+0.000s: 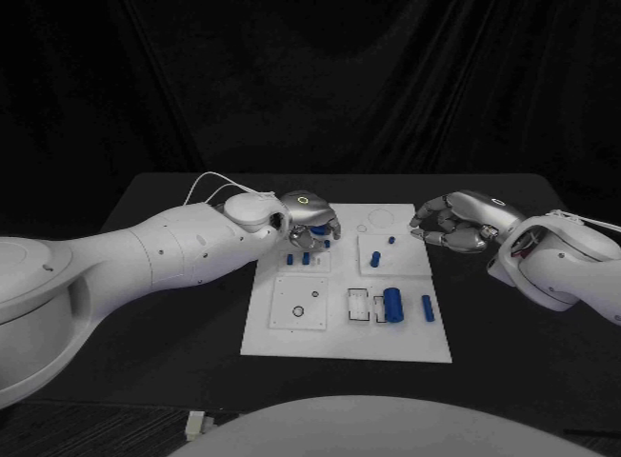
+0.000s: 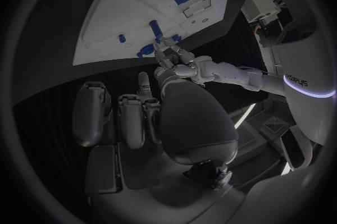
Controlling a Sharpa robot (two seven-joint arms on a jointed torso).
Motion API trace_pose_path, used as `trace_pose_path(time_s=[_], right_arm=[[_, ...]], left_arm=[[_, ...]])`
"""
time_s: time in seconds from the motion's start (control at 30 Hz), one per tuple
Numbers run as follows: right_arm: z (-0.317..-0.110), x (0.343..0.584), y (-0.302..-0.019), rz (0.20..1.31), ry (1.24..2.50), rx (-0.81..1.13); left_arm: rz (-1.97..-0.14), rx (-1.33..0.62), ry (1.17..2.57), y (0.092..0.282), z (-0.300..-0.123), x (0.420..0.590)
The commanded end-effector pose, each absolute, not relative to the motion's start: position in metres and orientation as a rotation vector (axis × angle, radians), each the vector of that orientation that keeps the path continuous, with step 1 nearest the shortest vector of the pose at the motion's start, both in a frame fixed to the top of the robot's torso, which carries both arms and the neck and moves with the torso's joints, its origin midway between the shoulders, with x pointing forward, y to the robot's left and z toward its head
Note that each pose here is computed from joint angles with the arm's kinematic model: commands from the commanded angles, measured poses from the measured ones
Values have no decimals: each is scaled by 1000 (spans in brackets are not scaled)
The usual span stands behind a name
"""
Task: Assemble the parts on the task board
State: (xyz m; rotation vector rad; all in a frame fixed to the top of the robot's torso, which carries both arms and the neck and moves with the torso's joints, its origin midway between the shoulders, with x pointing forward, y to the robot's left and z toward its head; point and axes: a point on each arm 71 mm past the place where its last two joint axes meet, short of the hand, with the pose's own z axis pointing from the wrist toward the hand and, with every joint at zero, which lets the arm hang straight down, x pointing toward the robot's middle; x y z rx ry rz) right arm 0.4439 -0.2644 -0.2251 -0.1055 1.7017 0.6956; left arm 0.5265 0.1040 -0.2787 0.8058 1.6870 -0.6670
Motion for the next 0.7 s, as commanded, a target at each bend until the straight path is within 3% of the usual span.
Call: trace_pose_path(time_s=[0.03,0.7], right_arm=[[-226,444,-265,691,1696,-102],[-226,444,-266,690,1699,-101]], left_arm=[[-670,809,1693,101,-281,526],[-643,790,1715,101,-292,527]])
